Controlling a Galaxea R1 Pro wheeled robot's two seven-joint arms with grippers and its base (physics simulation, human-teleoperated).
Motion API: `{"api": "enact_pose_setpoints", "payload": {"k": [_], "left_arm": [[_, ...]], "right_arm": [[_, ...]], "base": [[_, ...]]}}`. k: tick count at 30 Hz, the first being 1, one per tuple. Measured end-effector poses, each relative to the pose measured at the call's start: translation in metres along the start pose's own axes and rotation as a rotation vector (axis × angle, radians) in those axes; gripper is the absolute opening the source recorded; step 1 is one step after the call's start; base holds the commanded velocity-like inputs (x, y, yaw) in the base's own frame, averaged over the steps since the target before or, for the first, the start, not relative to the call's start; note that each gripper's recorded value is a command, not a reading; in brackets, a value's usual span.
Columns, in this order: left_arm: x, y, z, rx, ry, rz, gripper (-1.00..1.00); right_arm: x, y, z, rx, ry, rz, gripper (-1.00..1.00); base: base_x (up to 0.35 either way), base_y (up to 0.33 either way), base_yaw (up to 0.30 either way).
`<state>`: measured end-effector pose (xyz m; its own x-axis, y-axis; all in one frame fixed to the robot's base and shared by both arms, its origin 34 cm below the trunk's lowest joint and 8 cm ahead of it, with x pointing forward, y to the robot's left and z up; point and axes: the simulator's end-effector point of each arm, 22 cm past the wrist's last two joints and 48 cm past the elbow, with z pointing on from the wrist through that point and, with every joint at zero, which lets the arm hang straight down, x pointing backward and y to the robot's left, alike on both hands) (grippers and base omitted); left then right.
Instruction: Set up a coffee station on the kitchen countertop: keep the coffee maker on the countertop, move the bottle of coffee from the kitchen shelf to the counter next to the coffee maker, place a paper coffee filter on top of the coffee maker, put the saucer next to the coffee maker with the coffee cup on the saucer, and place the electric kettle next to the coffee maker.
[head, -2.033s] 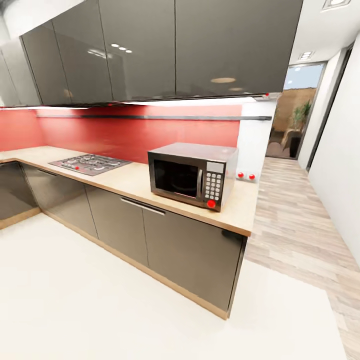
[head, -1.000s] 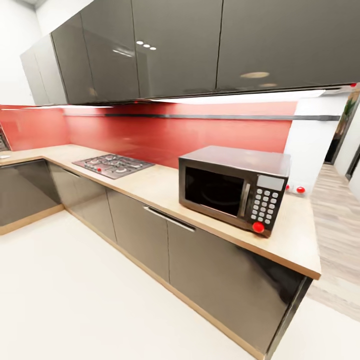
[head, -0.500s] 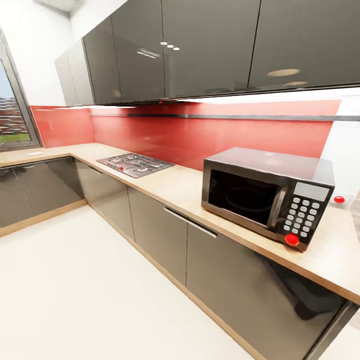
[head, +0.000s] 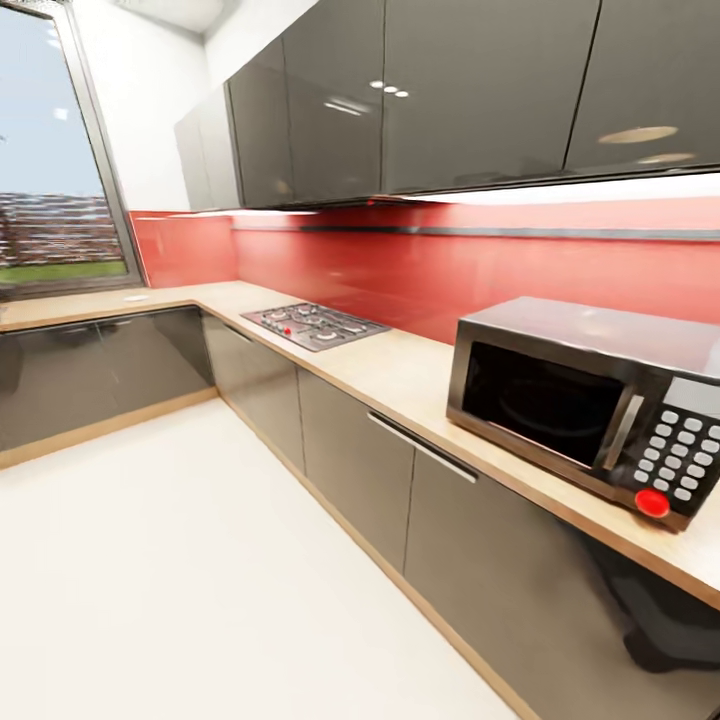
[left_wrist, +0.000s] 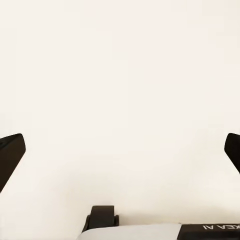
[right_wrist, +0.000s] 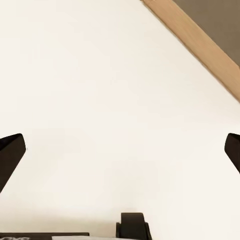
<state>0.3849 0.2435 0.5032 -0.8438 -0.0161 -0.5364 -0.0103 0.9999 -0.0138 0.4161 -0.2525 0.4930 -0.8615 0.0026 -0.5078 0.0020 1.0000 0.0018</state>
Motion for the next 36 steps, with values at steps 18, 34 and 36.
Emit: {"api": "enact_pose_setpoints", "payload": {"k": [18, 34, 36], "left_arm": [[0.0068, -0.0037, 0.0, 0.003, 0.014, -0.009, 1.0], [0.0078, -0.0029, -0.0001, 0.002, 0.017, -0.009, 1.0], [0.0081, -0.0028, 0.0, 0.002, 0.017, -0.009, 1.0]], "right_arm": [[0.0067, 0.0044, 0.0003, -0.005, 0.012, 0.001, 1.0], [0.0077, 0.009, 0.0003, -0.01, 0.014, 0.001, 1.0], [0.0079, 0.0091, 0.0004, -0.01, 0.014, 0.001, 1.0]], "base": [[0.043, 0.001, 0.24], [0.32, 0.108, 0.214], [0.318, 0.178, 0.265]]}}
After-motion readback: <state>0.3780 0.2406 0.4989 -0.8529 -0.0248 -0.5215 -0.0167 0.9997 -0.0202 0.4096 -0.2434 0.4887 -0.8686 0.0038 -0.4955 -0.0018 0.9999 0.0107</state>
